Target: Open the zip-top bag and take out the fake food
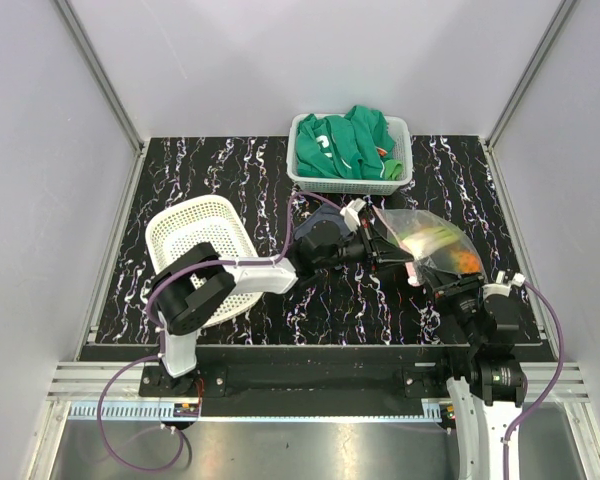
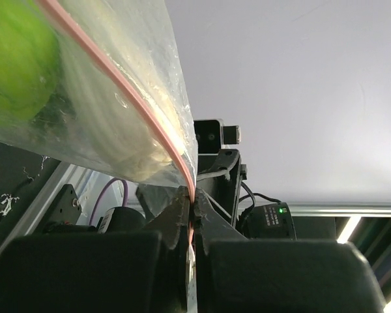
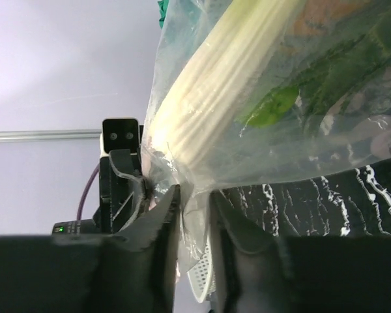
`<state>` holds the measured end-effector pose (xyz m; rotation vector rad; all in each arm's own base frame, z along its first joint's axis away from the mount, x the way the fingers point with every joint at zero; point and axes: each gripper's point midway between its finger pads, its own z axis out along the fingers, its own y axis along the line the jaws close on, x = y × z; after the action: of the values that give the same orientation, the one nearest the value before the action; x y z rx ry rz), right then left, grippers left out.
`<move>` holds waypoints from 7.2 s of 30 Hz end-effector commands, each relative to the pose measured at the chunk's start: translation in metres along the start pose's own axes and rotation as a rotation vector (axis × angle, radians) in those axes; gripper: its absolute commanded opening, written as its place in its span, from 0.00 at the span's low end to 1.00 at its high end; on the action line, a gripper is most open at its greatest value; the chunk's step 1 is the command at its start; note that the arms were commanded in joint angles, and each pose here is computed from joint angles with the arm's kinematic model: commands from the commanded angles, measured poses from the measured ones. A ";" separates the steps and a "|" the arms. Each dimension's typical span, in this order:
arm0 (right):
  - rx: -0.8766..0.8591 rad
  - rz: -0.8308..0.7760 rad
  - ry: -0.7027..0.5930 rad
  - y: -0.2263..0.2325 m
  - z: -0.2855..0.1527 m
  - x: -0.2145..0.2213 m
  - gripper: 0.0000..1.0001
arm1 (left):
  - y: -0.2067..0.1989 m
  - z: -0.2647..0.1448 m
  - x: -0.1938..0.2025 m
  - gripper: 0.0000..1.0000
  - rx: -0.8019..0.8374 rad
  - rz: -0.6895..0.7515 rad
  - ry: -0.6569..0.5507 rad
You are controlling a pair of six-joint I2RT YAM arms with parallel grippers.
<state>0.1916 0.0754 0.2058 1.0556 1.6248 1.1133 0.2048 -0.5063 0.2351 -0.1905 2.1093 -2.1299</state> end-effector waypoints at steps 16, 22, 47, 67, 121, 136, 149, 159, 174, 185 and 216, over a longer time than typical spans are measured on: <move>-0.056 -0.098 0.048 0.045 0.002 -0.003 0.00 | -0.012 -0.037 0.015 0.52 -0.038 0.149 0.037; -0.073 -0.103 0.063 0.043 0.006 0.000 0.00 | -0.014 -0.037 0.035 0.51 -0.034 0.123 0.052; -0.094 -0.081 0.074 0.038 0.003 0.005 0.00 | -0.024 -0.019 0.043 0.31 -0.011 0.055 0.023; 0.016 -0.043 0.153 0.026 -0.001 0.016 0.29 | -0.024 -0.017 0.043 0.00 -0.008 0.070 0.033; 0.101 0.075 0.198 0.036 -0.024 0.025 0.00 | -0.015 -0.051 0.052 0.00 -0.017 0.011 0.011; 0.145 0.048 0.166 0.022 -0.039 0.025 0.00 | -0.015 -0.053 0.021 0.00 -0.006 0.005 -0.038; 0.201 -0.100 0.292 0.015 -0.035 0.035 0.33 | -0.019 -0.044 0.028 0.00 0.011 0.009 0.001; 0.185 -0.005 0.309 0.014 -0.033 0.042 0.59 | -0.024 -0.041 0.037 0.00 0.020 0.007 0.012; 0.195 0.113 0.319 0.015 -0.022 0.043 0.25 | -0.008 -0.035 0.055 0.00 -0.002 -0.030 0.049; 0.173 0.141 0.312 0.026 -0.038 0.045 0.00 | 0.012 -0.045 0.041 0.00 -0.068 -0.038 0.008; 0.181 0.014 0.170 0.031 -0.076 0.031 0.00 | 0.060 -0.081 -0.104 0.00 -0.330 0.055 -0.232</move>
<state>0.1230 0.0989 0.2423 1.1606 1.9165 1.1296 0.2546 -0.4174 0.1780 -0.4427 2.2791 -1.8053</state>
